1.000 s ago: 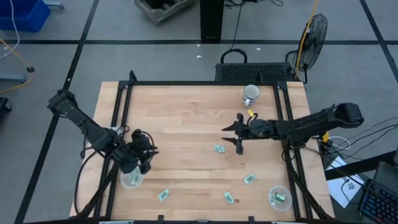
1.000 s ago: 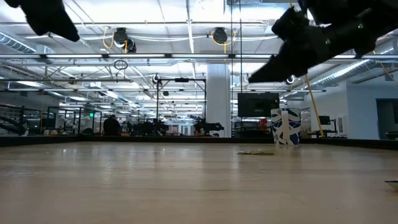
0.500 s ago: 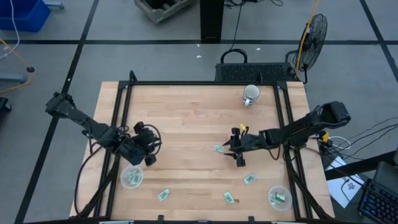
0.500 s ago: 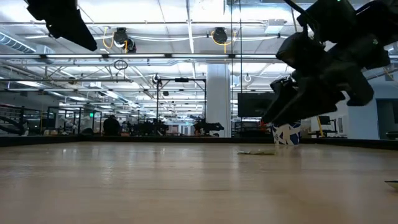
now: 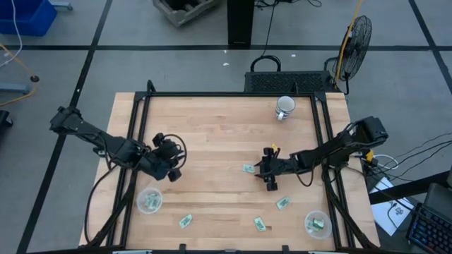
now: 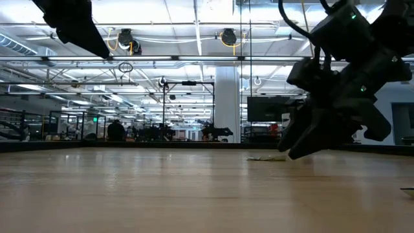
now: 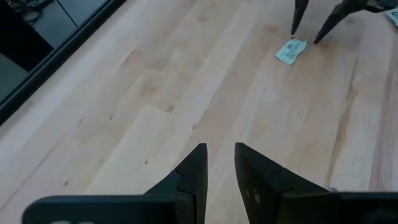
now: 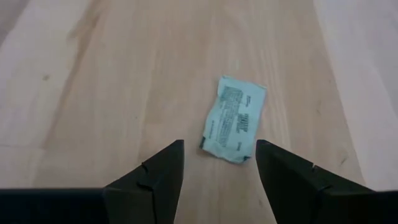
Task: Pick and place Stevia / Truvia into bins
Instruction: Put the stevia packet into the bottom transparent container
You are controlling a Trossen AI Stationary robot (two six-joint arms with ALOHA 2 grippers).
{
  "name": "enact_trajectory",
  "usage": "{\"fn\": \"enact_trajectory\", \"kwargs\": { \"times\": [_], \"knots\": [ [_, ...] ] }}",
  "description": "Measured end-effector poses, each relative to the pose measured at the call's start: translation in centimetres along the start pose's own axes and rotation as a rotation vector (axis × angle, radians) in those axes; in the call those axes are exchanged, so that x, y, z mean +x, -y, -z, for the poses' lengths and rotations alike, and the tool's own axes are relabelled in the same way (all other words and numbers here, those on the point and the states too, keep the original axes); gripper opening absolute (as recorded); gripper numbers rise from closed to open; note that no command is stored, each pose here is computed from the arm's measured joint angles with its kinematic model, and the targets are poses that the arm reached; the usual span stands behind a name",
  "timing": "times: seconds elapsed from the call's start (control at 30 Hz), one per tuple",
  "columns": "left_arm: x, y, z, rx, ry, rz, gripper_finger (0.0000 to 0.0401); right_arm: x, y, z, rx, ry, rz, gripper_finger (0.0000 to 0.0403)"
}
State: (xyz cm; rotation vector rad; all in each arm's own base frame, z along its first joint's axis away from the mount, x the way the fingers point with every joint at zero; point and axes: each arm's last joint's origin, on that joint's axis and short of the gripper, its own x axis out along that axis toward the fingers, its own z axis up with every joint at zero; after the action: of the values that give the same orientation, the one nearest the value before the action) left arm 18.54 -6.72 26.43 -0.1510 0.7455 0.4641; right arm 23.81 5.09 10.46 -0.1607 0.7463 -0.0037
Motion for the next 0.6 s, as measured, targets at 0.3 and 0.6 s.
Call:
{"fn": "enact_trajectory", "kwargs": {
  "times": [0.3,0.6],
  "knots": [
    [0.32,-0.40,-0.28,-0.019,-0.001,-0.021,0.0088,0.00,0.02,-0.18,0.000,0.017,0.000,0.0185],
    [0.34,-0.44,-0.30,-0.016,-0.002,-0.023,0.0088,0.24,-0.04,-0.02,-0.002,0.011,0.000,0.0167]
  ]
}}
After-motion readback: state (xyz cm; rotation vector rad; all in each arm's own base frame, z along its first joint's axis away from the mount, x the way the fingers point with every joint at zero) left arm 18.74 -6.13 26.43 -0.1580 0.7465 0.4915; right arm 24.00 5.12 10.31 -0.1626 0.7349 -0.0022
